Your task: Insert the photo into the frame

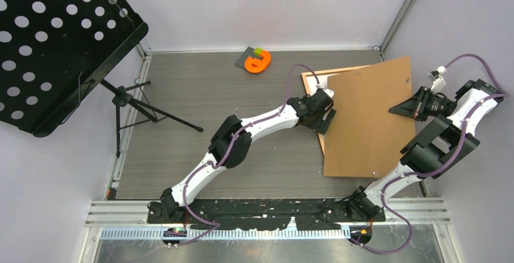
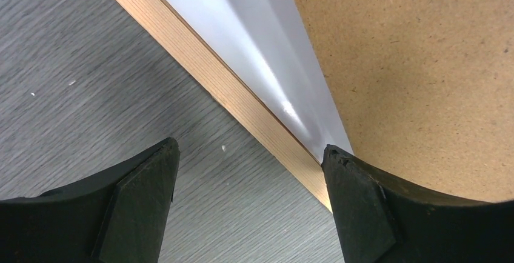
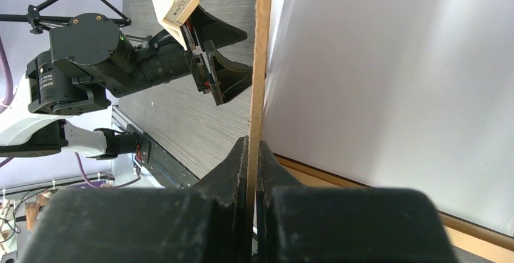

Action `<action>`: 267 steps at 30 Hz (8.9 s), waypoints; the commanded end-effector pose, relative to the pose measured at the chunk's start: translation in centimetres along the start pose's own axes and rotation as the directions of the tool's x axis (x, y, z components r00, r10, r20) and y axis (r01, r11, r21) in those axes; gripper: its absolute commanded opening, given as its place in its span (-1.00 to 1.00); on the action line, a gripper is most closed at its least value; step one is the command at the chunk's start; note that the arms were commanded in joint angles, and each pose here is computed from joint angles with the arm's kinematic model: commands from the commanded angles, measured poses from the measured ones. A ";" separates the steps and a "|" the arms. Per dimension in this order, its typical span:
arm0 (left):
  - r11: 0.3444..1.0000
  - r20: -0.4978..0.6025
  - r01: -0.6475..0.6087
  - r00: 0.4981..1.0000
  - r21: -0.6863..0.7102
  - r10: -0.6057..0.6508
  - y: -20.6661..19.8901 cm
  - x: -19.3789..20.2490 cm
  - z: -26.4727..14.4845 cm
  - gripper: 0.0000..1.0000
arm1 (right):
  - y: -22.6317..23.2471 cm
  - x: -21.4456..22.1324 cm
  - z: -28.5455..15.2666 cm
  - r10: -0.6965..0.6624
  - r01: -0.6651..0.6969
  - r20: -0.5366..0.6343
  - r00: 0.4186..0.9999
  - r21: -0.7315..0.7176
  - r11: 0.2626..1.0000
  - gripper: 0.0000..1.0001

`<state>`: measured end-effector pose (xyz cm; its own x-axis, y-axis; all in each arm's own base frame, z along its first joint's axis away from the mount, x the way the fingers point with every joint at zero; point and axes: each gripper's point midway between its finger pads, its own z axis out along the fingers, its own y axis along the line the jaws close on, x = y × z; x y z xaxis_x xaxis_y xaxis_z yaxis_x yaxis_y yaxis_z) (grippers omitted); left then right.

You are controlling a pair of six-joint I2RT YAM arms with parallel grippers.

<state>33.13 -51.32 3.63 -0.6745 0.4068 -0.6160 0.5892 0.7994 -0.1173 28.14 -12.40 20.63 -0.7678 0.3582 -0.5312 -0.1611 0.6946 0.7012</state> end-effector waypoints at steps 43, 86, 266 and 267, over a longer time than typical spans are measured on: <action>0.782 -0.138 0.621 0.771 -0.055 -0.622 16.7 14.3 -9.4 -1.00 | 2.8 0.4 12.4 0.009 0.002 0.051 0.999 -0.209 0.978 -0.89; 0.691 -0.233 0.722 0.674 0.007 -0.701 13.6 15.4 -8.4 -1.00 | 1.4 5.7 19.0 0.324 -0.364 -0.188 0.927 -0.249 0.898 -0.89; 0.962 -0.041 0.265 0.963 -0.060 -0.267 25.8 8.2 -19.0 0.98 | -2.6 9.2 23.1 -0.237 0.427 -0.447 0.863 0.392 0.815 -0.89; 0.963 -0.047 0.264 0.963 -0.062 -0.267 25.9 8.3 -18.8 0.98 | -2.6 9.4 23.2 -0.226 0.418 -0.449 0.865 0.394 0.819 -0.89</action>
<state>34.48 -19.16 10.35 -0.8219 0.1543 -0.5483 0.3316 0.9123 -0.2404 35.34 3.04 2.72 -0.8975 -0.1681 -0.4078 -0.2370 0.9635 0.1244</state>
